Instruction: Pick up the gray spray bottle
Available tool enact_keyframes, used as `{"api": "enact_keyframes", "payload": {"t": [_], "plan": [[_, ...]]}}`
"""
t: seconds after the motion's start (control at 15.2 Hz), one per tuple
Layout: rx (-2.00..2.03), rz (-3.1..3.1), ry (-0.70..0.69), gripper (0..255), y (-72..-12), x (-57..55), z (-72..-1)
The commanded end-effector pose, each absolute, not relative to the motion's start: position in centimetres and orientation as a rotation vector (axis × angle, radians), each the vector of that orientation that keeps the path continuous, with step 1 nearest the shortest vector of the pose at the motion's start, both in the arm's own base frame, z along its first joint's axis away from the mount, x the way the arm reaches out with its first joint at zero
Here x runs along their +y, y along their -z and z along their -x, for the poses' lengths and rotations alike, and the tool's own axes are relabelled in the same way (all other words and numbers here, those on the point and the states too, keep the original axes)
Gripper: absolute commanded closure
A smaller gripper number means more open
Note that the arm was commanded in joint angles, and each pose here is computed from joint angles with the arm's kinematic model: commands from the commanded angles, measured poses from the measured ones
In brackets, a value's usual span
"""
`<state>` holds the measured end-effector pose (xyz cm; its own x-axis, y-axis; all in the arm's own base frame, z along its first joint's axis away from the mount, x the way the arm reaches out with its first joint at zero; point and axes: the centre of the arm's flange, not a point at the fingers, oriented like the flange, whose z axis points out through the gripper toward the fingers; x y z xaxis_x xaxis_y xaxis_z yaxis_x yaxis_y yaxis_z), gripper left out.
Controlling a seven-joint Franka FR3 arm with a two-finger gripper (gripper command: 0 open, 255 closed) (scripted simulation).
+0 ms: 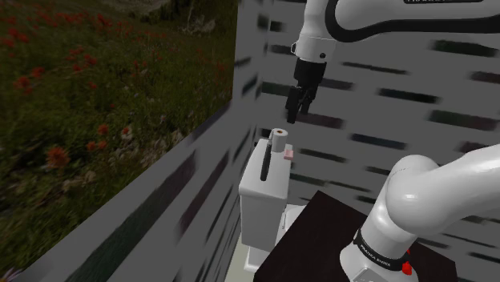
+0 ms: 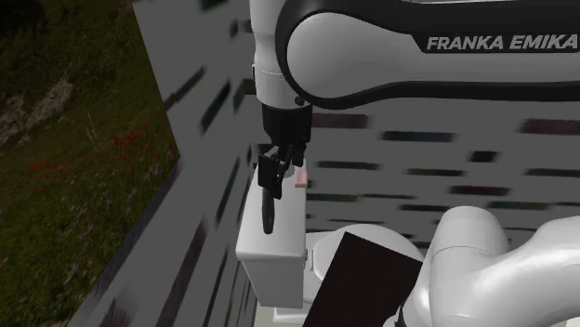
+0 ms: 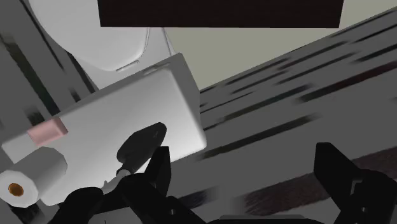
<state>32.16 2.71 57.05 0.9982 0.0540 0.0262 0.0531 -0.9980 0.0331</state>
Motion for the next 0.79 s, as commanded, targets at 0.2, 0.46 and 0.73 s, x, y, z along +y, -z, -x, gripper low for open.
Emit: {"api": "enact_keyframes", "payload": {"t": [0.2,0.46,0.73], "plan": [[-0.096,-3.14,0.037,0,-55.1,1.1,-36.2],[-0.341,-3.164,0.145,0,-52.2,-1.6,-41.2],[-0.59,-3.165,0.254,0,-48.8,-4.9,-45.5]]}}
